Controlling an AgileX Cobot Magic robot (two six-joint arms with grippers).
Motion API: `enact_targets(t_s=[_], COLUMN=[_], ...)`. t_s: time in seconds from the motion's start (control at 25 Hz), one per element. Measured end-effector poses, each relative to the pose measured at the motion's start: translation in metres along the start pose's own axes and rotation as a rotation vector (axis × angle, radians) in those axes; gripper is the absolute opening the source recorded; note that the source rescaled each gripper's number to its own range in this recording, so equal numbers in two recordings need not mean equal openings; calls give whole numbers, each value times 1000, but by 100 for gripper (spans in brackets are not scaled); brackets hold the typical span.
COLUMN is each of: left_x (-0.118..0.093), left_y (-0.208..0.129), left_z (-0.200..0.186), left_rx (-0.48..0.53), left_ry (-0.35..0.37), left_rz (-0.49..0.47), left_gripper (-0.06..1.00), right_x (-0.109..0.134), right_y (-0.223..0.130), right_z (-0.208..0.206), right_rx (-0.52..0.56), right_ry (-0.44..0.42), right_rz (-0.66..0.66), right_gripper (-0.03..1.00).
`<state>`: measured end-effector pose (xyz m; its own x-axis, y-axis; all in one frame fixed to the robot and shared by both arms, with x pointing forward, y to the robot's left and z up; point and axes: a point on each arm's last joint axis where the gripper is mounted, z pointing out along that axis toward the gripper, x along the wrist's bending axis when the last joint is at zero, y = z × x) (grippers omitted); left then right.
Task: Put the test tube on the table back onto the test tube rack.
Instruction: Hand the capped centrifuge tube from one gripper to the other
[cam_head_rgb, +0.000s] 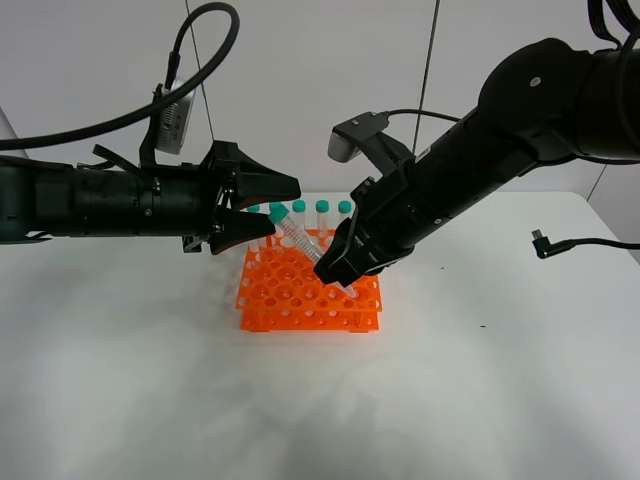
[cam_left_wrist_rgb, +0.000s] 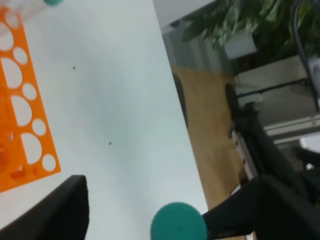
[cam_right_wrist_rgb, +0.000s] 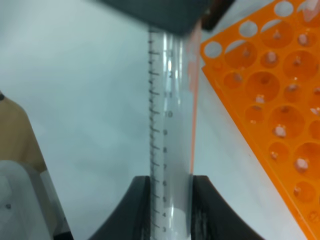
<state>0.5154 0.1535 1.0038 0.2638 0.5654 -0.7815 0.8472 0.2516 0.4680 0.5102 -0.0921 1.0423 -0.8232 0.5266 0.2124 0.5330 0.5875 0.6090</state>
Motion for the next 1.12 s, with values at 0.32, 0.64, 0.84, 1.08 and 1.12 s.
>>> enact_targets(t_s=[0.32,0.64,0.84,1.08,1.12], left_x=[-1,-2,-3,-4,-4], left_y=[0,-1,-2,-2,-2], left_z=[0,0,0,0,0], left_rx=[7,10,19,20,20], left_ry=[-16,-22,-39,-41,-41], left_rz=[-1,-1,-1,-1,-1], left_gripper=[78,74,72,61,59], right_x=[0,0,0,1,1], right_y=[0,0,0,-1,-1], right_z=[0,0,0,0,0], right_rx=[-2,-2,-1,7,7], right_ry=[-2,-2,-1,8,8], right_rz=[3,-4,-8,-19,-19], right_gripper=[4,4,4,4,4])
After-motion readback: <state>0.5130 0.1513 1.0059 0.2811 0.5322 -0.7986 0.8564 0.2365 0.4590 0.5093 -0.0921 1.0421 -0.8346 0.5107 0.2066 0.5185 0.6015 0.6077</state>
